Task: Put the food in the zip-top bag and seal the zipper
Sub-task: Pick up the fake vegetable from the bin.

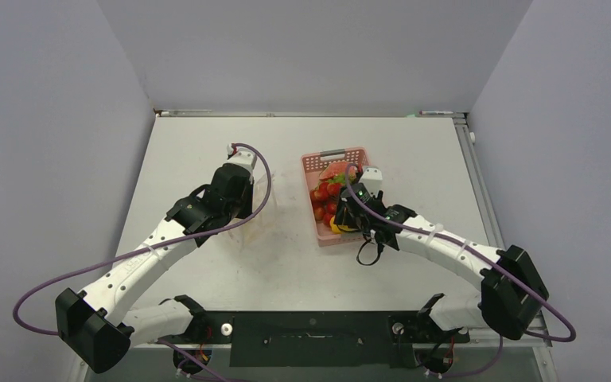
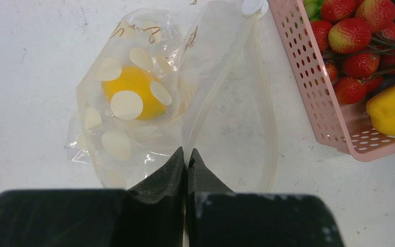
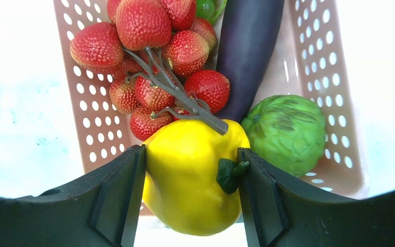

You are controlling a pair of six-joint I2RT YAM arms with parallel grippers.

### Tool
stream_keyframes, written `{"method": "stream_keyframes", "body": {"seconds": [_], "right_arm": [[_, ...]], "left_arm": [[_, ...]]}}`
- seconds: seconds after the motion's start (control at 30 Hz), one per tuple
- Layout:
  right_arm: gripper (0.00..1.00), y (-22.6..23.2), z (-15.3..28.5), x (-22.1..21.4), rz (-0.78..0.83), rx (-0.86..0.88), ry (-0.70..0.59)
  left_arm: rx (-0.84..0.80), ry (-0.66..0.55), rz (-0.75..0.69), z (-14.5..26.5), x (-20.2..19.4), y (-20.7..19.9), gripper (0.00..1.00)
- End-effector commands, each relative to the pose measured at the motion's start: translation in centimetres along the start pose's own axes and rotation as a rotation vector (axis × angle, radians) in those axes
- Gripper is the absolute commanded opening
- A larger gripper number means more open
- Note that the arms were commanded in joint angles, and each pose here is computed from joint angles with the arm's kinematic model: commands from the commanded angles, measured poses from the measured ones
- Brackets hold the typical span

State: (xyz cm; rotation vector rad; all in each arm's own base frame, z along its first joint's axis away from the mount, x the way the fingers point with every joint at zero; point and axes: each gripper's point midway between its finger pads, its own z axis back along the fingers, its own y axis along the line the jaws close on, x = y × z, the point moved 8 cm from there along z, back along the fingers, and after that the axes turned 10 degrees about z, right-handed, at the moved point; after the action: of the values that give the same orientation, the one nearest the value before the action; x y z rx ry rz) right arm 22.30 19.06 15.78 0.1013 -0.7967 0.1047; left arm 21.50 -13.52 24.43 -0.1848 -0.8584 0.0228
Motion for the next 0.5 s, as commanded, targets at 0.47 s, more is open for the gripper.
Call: {"method": "stream_keyframes", "body": {"seconds": [0.47], "right_arm": [[0.27, 0.6, 6.3, 5.6, 0.006, 0.101, -0.214]], "left_arm": [[-0.024, -0.032, 0.012, 0.0, 0.8, -0.4, 0.00]]}}
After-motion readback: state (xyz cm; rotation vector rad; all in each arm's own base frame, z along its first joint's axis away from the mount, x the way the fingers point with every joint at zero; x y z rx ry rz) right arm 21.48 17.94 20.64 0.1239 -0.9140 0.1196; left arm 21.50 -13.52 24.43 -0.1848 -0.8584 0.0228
